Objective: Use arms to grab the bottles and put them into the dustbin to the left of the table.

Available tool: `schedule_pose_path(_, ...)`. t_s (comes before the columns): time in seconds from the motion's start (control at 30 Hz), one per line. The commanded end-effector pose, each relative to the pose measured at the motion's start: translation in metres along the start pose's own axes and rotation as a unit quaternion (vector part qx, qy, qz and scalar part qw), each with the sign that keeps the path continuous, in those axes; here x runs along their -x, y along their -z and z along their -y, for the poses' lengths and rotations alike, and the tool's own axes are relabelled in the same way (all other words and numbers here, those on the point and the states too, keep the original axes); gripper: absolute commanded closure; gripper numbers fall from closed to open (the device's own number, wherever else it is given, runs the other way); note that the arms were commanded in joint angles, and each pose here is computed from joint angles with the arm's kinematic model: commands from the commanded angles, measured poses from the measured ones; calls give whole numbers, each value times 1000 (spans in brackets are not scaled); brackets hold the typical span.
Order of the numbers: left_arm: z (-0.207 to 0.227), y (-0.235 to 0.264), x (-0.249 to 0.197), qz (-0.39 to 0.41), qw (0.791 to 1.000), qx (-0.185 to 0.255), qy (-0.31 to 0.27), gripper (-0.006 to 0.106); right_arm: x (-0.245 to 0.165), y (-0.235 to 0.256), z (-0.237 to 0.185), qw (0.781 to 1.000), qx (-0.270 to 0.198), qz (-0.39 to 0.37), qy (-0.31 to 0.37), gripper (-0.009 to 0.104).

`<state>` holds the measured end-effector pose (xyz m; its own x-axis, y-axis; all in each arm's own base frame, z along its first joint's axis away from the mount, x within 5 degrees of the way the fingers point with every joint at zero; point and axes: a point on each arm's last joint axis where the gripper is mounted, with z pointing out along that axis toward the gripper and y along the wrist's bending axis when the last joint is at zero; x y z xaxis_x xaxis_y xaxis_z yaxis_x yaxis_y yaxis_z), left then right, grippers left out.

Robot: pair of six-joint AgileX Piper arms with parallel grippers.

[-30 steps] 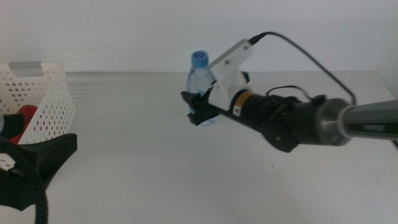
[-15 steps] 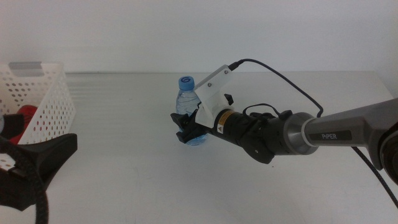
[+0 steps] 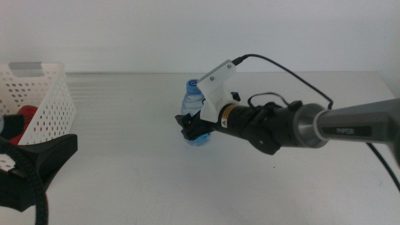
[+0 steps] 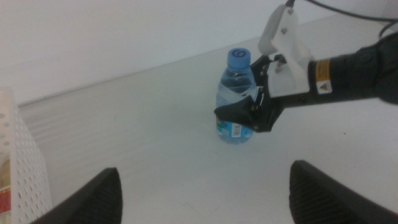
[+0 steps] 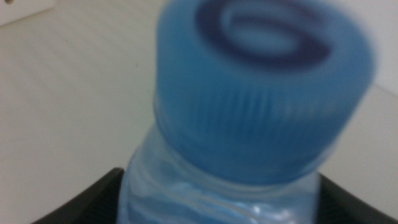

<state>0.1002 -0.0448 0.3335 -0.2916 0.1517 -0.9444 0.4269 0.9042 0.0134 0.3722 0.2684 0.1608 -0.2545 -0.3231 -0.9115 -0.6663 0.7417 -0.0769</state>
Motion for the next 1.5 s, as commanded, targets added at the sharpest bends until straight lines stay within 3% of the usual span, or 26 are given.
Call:
schedule_pose_path(0.0, 0, 4, 14, 49, 999, 3, 8, 15, 52, 26, 4, 998, -8, 63, -7, 6)
schedule_pose_path(0.33, 0, 4, 14, 49, 999, 3, 8, 15, 103, 98, 13, 998, -49, -1, -49, 16)
schedule_pose_path(0.83, 0, 4, 14, 49, 999, 3, 8, 15, 161, 231, 11, 995, -66, 6, -77, 19)
schedule_pose_path(1.17, 0, 4, 14, 49, 999, 3, 8, 15, 161, 275, 1, 998, -24, -33, -51, 19)
schedule_pose_path(1.33, 0, 4, 14, 49, 999, 3, 8, 15, 156, 314, -4, 998, -23, 42, -39, 19)
schedule_pose_path(1.47, 0, 4, 14, 49, 999, 3, 8, 15, 135, 335, -6, 996, -23, 56, -58, 19)
